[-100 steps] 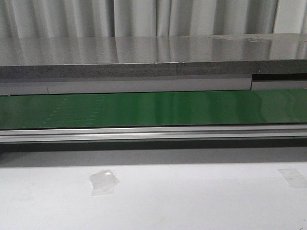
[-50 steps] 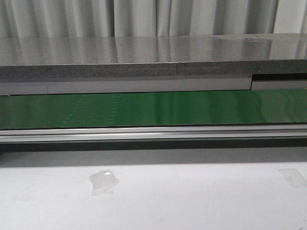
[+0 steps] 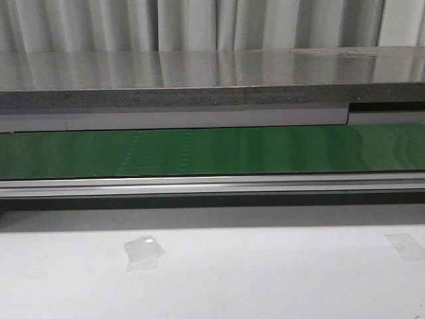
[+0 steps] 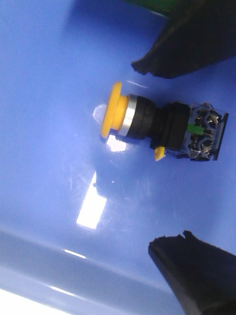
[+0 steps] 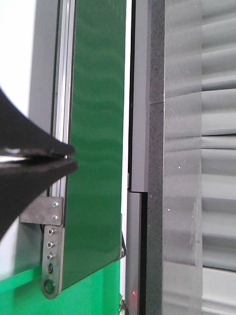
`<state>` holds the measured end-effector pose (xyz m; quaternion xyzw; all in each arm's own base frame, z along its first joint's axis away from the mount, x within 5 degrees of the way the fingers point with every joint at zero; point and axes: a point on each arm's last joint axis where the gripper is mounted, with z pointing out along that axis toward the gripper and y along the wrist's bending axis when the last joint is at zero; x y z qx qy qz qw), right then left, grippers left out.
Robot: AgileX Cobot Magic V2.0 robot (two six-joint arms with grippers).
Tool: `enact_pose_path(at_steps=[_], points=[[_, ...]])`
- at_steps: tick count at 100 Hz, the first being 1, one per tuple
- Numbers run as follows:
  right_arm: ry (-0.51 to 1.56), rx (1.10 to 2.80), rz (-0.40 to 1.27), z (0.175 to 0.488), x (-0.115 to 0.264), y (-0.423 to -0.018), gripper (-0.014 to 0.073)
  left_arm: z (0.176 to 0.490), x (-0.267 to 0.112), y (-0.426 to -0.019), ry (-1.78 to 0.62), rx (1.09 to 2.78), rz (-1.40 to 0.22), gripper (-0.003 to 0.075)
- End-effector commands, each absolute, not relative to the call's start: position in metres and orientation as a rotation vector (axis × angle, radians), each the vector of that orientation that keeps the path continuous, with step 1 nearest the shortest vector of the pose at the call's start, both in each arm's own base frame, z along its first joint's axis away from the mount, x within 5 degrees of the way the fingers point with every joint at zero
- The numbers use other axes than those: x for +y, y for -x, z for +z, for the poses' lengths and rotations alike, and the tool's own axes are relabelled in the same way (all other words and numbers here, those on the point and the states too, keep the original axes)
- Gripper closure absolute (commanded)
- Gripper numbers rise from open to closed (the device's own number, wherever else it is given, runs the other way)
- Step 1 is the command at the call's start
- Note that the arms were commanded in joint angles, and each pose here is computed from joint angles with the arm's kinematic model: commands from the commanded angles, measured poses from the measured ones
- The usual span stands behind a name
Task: Move button from left to right
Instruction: 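Close the left gripper on the button body and lift it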
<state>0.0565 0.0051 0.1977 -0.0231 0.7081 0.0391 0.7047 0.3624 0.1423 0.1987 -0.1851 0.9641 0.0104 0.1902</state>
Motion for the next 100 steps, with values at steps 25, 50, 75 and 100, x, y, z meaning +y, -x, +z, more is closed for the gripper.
enact_pose_path(at_steps=[25,50,75,100], points=[[0.053,1.459,0.084,0.211,0.005,-0.054,0.0696,0.212,0.141,-0.373,0.503,2.62,0.036,0.0103],[0.053,1.459,0.084,0.211,0.005,-0.054,0.0696,0.208,0.141,-0.374,0.505,2.623,0.036,0.0103],[0.053,1.459,0.084,0.211,0.005,-0.054,0.0696,0.206,0.142,-0.375,0.505,2.622,0.037,0.0103],[0.053,1.459,0.084,0.211,0.005,-0.054,0.0696,0.198,0.142,-0.377,0.509,2.639,0.033,0.0103]])
